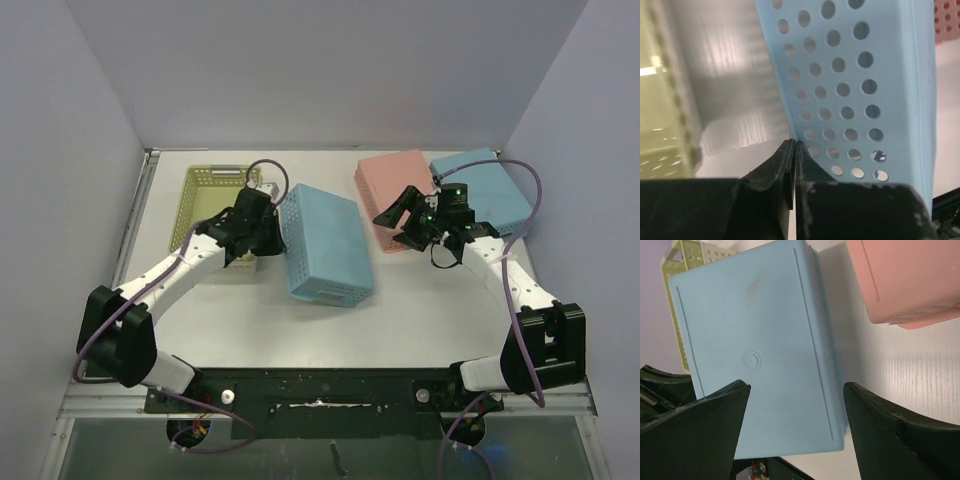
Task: Turn the large container upside down
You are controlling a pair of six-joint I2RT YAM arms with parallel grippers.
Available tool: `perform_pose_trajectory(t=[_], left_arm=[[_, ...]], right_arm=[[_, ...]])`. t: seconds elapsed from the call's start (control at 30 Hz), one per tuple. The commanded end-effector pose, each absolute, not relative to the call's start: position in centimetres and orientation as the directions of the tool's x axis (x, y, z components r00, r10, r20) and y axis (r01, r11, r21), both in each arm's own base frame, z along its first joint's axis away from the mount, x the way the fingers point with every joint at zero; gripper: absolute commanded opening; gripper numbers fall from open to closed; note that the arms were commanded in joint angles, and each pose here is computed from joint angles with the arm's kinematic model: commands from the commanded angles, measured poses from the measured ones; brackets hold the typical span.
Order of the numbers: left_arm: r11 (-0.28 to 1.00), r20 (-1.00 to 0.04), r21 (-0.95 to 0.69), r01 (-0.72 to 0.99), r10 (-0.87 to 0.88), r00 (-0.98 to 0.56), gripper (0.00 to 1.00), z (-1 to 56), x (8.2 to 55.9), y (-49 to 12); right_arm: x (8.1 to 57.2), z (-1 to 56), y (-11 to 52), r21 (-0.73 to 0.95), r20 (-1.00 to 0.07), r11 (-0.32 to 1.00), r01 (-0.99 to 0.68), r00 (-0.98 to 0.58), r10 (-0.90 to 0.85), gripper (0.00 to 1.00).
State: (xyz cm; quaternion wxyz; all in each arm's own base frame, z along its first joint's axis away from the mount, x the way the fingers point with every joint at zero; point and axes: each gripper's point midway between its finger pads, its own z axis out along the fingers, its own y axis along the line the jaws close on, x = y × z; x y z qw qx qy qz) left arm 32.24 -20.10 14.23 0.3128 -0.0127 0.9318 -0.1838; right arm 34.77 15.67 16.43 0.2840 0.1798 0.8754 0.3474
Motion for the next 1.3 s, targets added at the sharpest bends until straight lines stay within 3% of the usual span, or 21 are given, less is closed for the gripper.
perform_pose_trajectory(t=[0.0,0.03,0.3,0.53,0.6,0.83,1.03,1.17,1.27], left_arm=[[0.899,-0.624,-0.391,0.196,-0.102,-0.775,0.00,15.9,33.3,-24.3],[0.900,-0.622,-0.382,0.211,-0.082,-0.779,0.03,15.6,33.3,-24.8],[0.943,-0.678,-0.209,0.258,0.050,-0.733,0.54,18.7,34.9,-24.5],[0.992,-0.802,-0.057,0.112,0.021,-0.597,0.73,23.9,37.2,-19.3],[0.996,-0.831,0.024,0.089,0.069,-0.552,0.74,23.4,37.5,-17.9],[1.000,-0.735,0.021,-0.021,0.001,-0.678,0.70,19.2,39.8,-13.0],[1.000,-0.706,0.005,-0.022,-0.012,-0.708,0.58,16.3,40.6,-12.6],[1.000,-0.681,-0.011,-0.026,-0.027,-0.732,0.38,15.0,41.0,-12.2],[0.999,-0.670,-0.028,-0.029,-0.040,-0.741,0.10,14.7,41.1,-11.8]], right_arm=[[35.5,19.7,15.7,0.725,-0.446,0.688,0.033,-0.738,0.506,0.78],[35.5,19.6,15.7,0.724,-0.443,0.689,0.037,-0.741,0.505,0.78],[35.2,20.2,15.0,0.680,-0.490,0.733,0.016,-0.734,0.471,0.78],[35.2,19.9,15.0,0.652,-0.507,0.758,0.012,-0.737,0.448,0.78],[35.2,19.9,15.2,0.654,-0.507,0.756,0.007,-0.738,0.446,0.78],[35.2,20.0,15.8,0.644,-0.514,0.765,-0.009,-0.745,0.425,0.78],[34.4,19.5,17.7,0.589,-0.535,0.805,-0.072,-0.782,0.321,0.80],[32.4,18.6,21.2,0.487,-0.566,0.846,-0.215,-0.816,0.119,0.81],[29.4,17.8,23.7,0.391,-0.583,0.847,-0.360,-0.809,-0.075,0.81]])
